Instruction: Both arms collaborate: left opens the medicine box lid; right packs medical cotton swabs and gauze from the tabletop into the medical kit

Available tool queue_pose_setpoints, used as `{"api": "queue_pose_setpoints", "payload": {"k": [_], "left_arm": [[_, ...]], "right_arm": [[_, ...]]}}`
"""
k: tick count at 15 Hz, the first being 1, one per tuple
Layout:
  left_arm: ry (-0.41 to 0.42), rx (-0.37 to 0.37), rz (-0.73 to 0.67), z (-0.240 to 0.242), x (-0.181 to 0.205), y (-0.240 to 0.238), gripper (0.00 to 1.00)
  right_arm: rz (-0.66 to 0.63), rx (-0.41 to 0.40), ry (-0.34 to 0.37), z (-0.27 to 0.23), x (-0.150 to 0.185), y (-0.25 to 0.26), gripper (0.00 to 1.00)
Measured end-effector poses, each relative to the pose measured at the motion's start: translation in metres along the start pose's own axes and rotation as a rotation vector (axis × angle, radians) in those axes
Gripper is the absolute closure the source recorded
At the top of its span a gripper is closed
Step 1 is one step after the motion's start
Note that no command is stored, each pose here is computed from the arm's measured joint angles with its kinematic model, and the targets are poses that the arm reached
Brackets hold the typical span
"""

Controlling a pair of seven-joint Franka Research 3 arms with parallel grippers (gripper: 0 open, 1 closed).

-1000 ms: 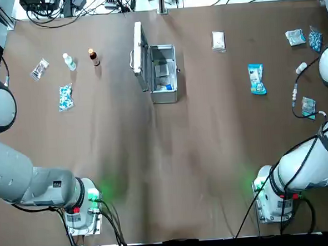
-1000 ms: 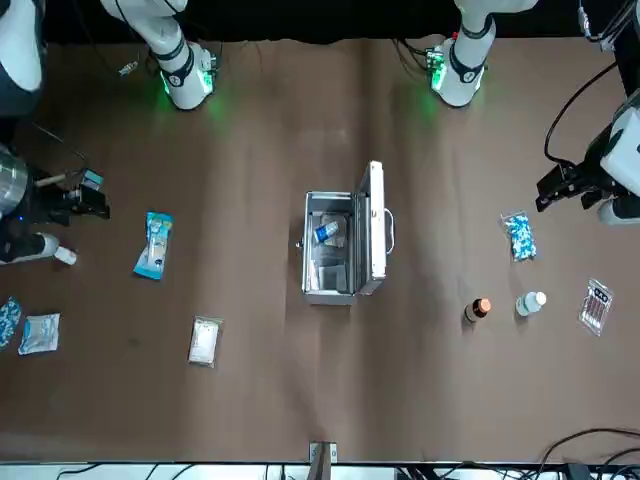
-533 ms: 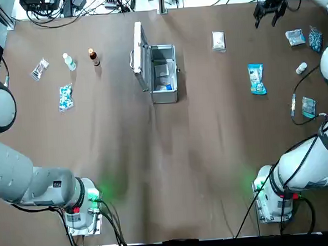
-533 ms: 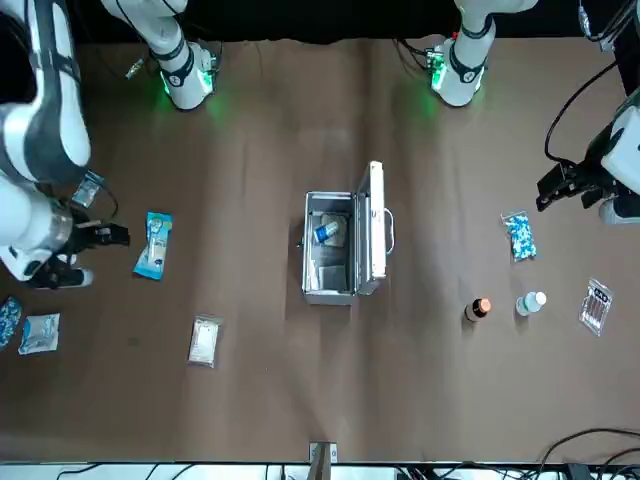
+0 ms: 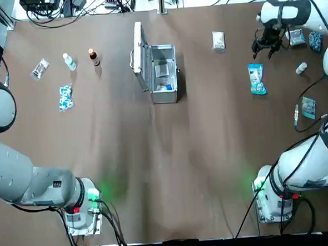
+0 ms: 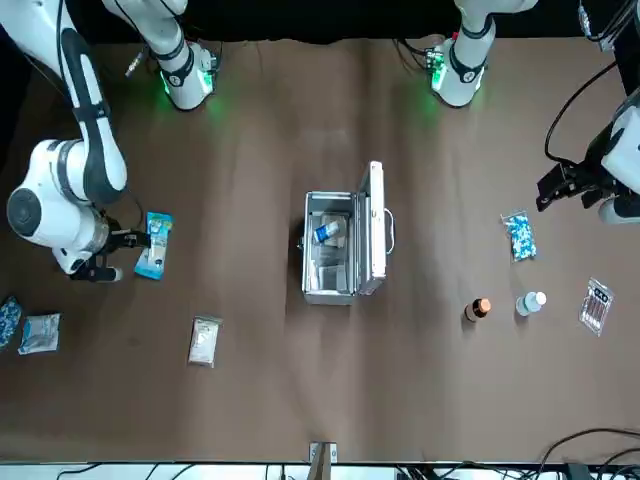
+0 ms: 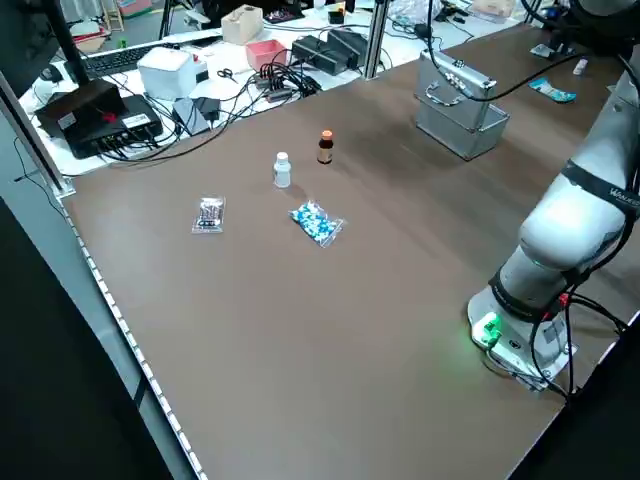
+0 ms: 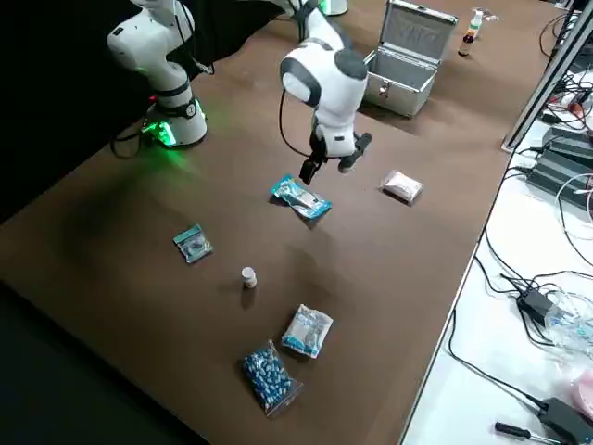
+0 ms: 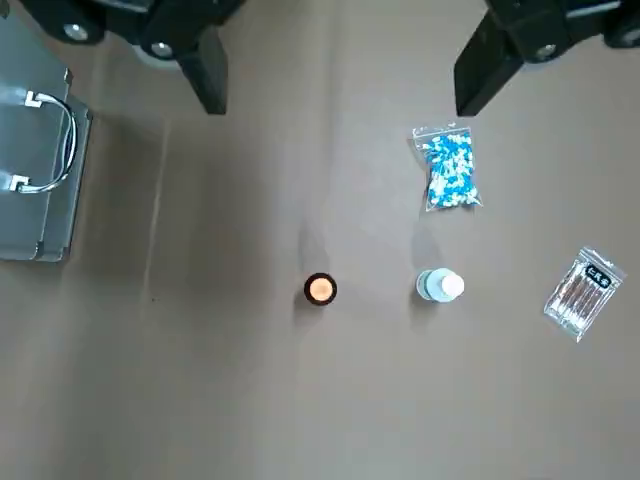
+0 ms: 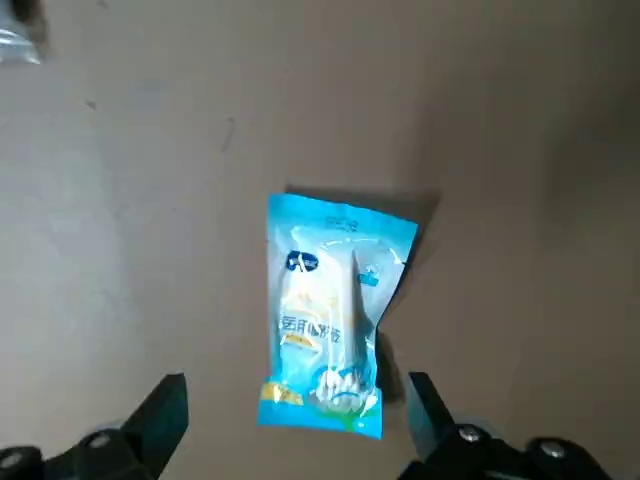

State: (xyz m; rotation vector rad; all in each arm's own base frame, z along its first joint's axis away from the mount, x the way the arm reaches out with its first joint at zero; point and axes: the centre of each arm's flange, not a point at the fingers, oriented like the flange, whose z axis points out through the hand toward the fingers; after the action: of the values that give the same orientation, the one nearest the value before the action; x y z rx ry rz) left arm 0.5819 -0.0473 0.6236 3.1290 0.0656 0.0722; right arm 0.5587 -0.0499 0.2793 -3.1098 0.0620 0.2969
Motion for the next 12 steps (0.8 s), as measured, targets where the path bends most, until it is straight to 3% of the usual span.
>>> {"api": "queue_pose_setpoints", "payload": {"k": [2, 6, 12], "left_arm": [[0.0, 0.0, 0.0, 0.0, 0.0, 0.0, 0.0], [-0.001, 0.0, 0.0, 0.0, 0.0, 0.0, 0.0], [-0.002, 0.0, 0.001, 0.001, 0.0, 0.001, 0.0]], "right_arm": [[0.002, 0.0, -0.021, 0.021, -0.003, 0.001, 0.04], [-0.001, -0.001, -0.043, 0.052, 0.001, 0.0, 0.19], [0.0, -0.004, -0.062, 0.091, 0.006, 0.001, 0.2]]}}
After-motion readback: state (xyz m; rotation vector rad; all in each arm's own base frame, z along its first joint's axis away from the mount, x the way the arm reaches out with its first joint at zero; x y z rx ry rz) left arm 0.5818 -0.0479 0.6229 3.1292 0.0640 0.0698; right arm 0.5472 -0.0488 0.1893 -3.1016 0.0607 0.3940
